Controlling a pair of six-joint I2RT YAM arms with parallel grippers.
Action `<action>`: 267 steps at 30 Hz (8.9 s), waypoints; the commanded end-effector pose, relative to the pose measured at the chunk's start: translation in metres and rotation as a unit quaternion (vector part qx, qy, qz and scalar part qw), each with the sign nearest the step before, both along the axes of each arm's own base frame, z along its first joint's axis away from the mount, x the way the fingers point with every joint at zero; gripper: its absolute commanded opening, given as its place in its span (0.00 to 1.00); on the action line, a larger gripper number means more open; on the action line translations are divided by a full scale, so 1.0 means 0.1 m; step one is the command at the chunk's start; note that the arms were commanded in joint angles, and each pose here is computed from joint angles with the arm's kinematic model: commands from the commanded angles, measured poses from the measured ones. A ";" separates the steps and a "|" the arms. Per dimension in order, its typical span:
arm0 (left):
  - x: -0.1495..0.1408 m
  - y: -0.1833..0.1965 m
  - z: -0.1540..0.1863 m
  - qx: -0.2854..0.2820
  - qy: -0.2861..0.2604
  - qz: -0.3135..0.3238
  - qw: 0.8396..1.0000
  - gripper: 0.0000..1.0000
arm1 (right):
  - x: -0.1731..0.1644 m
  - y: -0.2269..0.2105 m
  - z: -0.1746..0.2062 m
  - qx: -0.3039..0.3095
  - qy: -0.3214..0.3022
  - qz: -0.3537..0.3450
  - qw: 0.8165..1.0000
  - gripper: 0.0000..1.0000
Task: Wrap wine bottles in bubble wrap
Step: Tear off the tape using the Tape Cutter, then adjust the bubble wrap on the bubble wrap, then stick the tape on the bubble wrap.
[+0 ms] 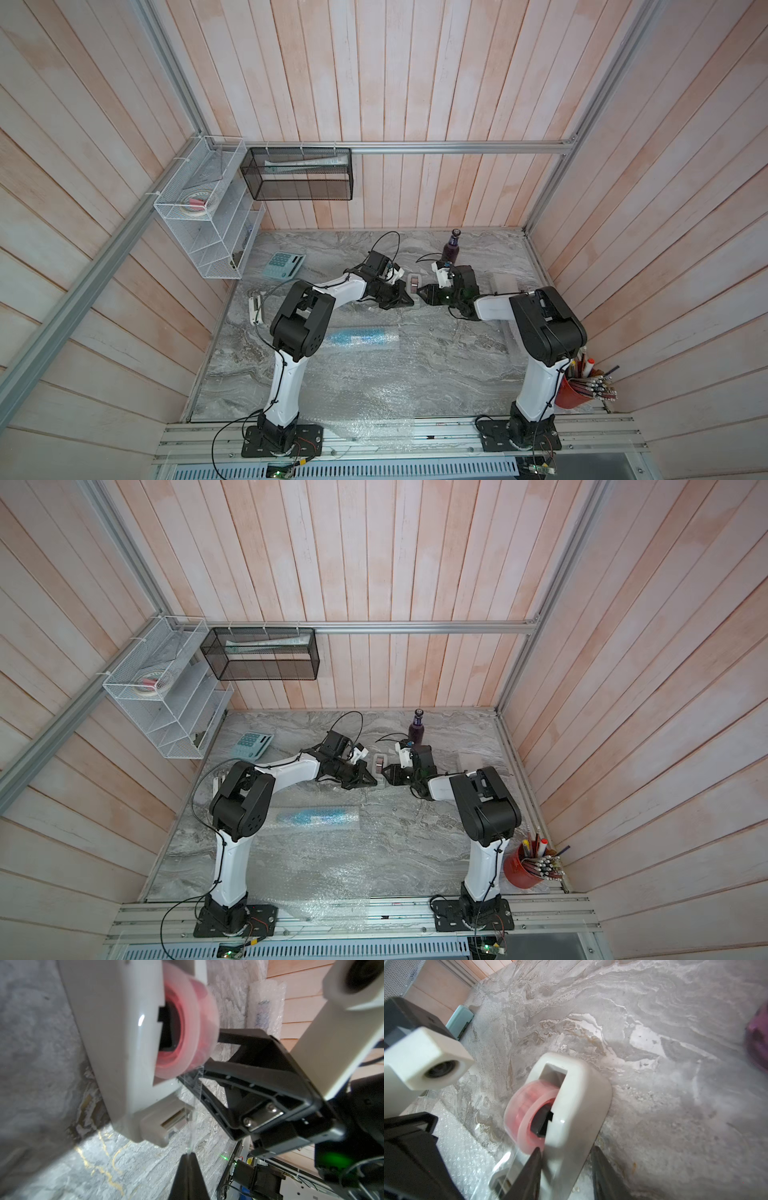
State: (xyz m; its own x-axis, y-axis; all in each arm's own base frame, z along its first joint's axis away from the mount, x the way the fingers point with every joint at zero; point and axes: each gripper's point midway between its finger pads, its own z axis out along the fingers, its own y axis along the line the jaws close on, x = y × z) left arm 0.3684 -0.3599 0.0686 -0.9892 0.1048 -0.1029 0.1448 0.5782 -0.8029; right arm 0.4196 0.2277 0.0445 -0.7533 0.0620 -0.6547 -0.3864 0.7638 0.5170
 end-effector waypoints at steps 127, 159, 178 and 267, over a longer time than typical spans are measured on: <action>-0.76 2.51 0.96 0.121 -0.011 0.167 0.978 0.00 | -1.62 2.03 0.52 0.072 0.056 0.541 0.836 0.25; 0.14 2.47 0.55 0.112 -0.007 0.189 0.975 0.00 | -1.99 1.99 0.40 0.019 0.050 0.557 0.829 0.25; -0.19 2.07 0.04 0.140 0.078 0.089 0.983 0.00 | -1.95 2.03 0.49 0.015 0.034 0.553 0.832 0.26; -0.77 2.20 0.49 0.124 0.099 0.112 0.981 0.00 | -1.97 2.05 0.40 -0.193 -0.265 0.505 0.799 0.67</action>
State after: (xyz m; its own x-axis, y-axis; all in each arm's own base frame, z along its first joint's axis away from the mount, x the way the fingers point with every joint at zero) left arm 0.2983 -0.1411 0.1129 -0.9907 -0.1090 0.0819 -0.1363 0.7683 -0.6254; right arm 0.2216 0.4311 0.0798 0.0251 -0.6868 -0.7264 -0.9996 -0.0088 -0.0262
